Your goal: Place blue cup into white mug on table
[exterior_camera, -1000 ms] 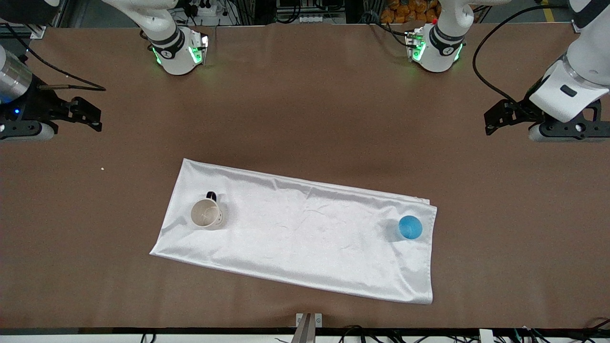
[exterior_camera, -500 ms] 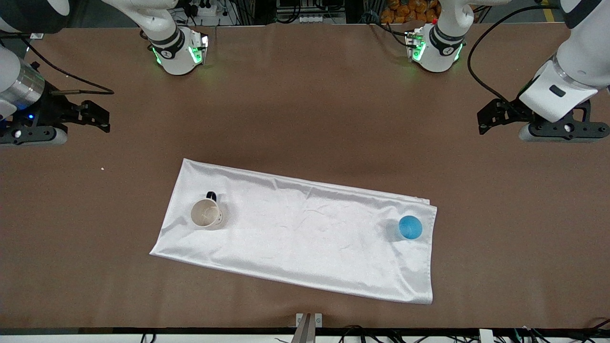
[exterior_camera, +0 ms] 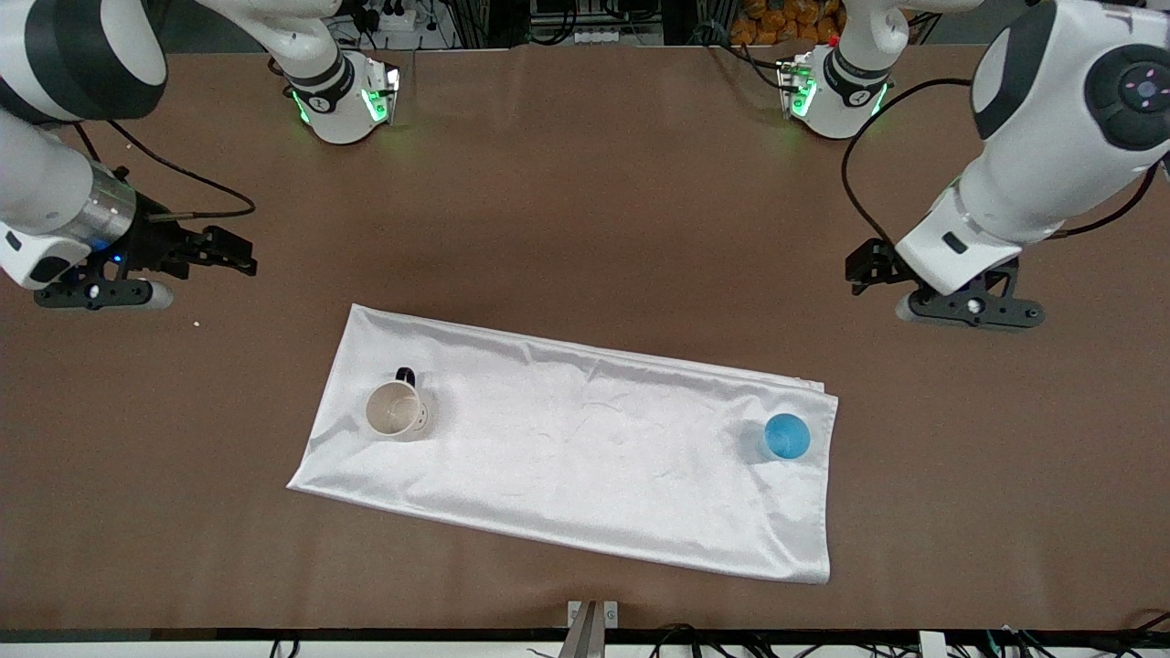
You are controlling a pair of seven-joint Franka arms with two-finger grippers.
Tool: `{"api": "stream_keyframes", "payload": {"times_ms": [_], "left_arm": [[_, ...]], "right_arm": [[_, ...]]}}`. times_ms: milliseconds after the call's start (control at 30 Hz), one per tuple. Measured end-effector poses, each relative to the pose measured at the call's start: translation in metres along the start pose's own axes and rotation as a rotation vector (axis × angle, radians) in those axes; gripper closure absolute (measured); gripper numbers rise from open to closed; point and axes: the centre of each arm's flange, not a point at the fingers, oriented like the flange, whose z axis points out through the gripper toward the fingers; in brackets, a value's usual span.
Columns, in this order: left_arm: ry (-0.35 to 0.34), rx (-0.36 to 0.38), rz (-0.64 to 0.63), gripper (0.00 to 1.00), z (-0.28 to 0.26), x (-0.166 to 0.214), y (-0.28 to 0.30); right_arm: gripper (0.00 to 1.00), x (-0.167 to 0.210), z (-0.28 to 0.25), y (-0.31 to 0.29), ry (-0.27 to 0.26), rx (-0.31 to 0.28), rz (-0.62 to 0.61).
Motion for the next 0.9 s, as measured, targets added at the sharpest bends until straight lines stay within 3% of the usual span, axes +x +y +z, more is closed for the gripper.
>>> {"api": "stream_keyframes", "payload": {"times_ms": [267, 900], "left_arm": [[0.005, -0.009, 0.054, 0.00, 0.050, 0.022, 0.037], [0.039, -0.023, 0.095, 0.00, 0.180, 0.065, 0.068]], "right_arm": [[0.00, 0.006, 0.083, -0.051, 0.001, 0.002, 0.127], [0.00, 0.045, 0.231, -0.098, 0.004, 0.044, 0.110]]}}
